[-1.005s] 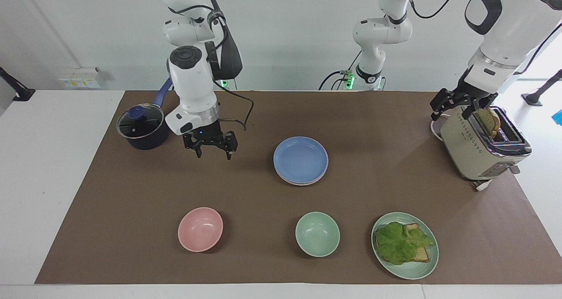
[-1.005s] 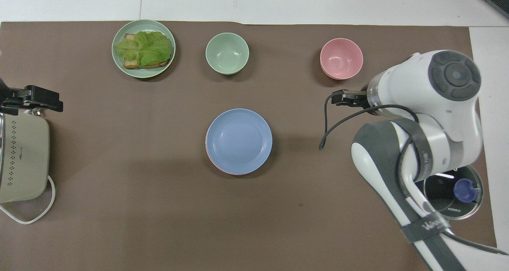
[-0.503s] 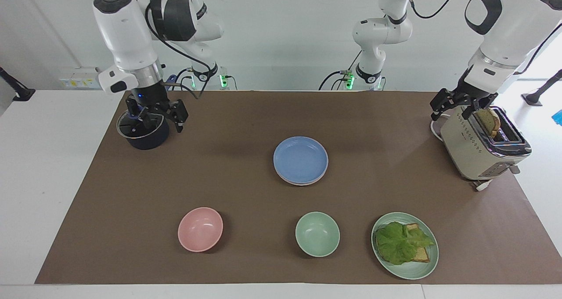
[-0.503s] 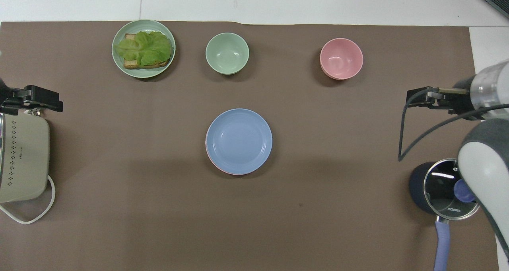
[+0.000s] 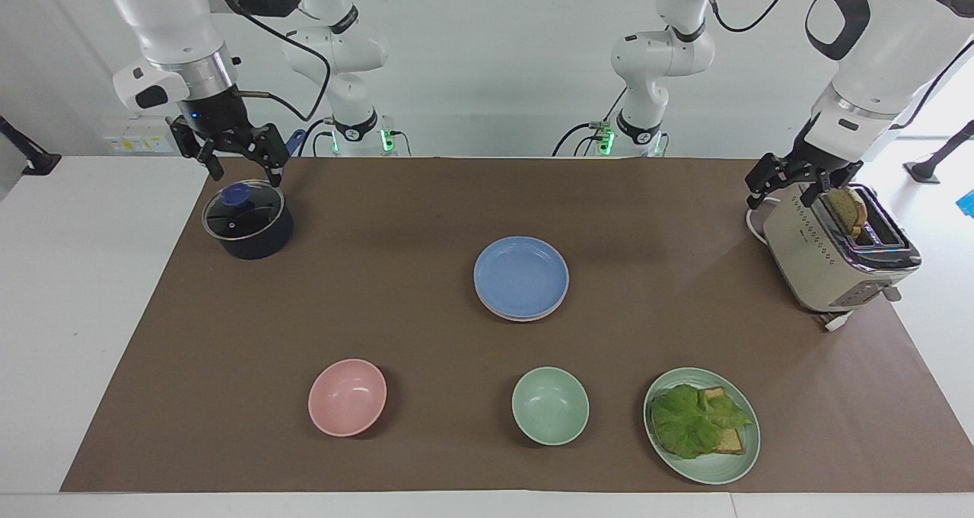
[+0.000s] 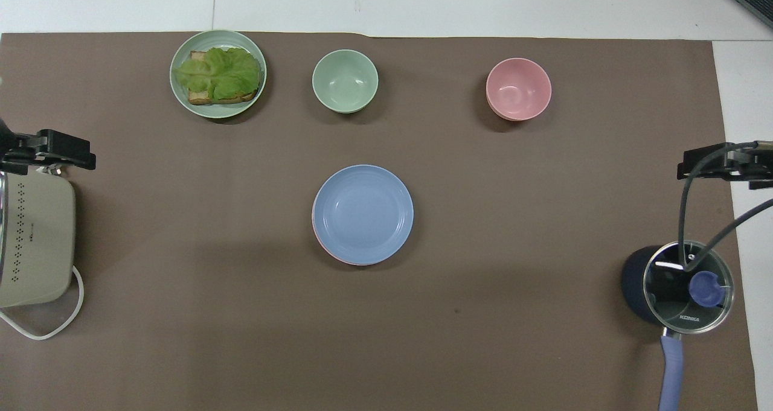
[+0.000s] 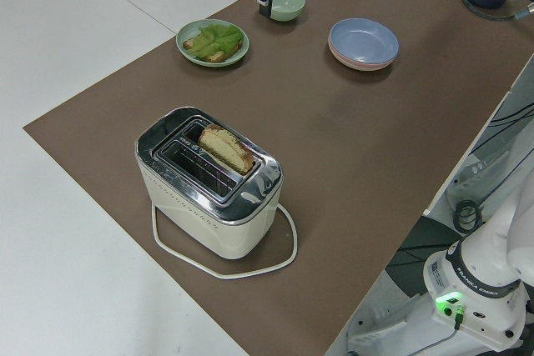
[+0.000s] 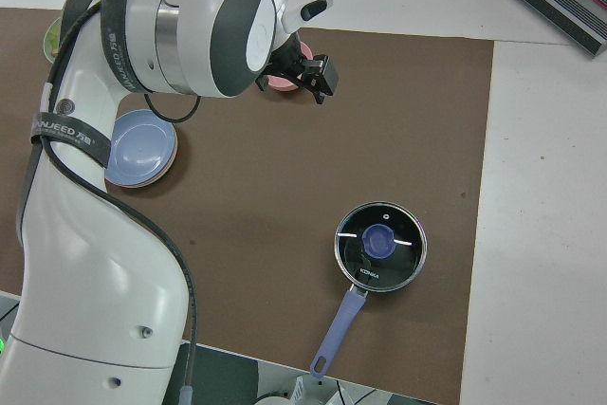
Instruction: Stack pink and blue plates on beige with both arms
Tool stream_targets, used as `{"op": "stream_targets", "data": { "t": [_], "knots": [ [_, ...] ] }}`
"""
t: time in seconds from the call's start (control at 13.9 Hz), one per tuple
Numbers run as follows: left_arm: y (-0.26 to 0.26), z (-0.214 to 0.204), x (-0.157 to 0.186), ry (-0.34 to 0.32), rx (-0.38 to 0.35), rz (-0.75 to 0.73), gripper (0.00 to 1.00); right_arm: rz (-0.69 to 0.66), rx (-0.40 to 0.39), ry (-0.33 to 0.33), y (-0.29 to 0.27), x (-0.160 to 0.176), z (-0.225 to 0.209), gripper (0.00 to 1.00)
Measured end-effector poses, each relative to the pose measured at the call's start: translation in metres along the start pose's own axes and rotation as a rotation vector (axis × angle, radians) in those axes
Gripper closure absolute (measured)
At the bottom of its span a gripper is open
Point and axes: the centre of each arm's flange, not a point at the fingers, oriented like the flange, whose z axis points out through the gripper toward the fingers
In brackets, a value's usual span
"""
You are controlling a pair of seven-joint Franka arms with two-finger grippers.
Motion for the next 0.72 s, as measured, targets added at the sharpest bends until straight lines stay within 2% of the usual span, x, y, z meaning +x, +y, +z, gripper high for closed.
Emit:
{"op": "stream_targets", "data": {
  "t": [0.14, 0.36, 0.72],
  "knots": [
    [0.000, 0.000, 0.000, 0.000, 0.000, 0.000, 0.00, 0.003, -0.001, -0.006, 0.002, -0.001, -0.001, 0.00],
    [0.000, 0.000, 0.000, 0.000, 0.000, 0.000, 0.00, -0.010, -0.005, -0.052, 0.004, -0.011, -0.011, 0.00],
    [0.000, 0.000, 0.000, 0.000, 0.000, 0.000, 0.00, -0.076, 0.000, -0.049, 0.005, -0.019, -0.019, 0.00]
  ]
}}
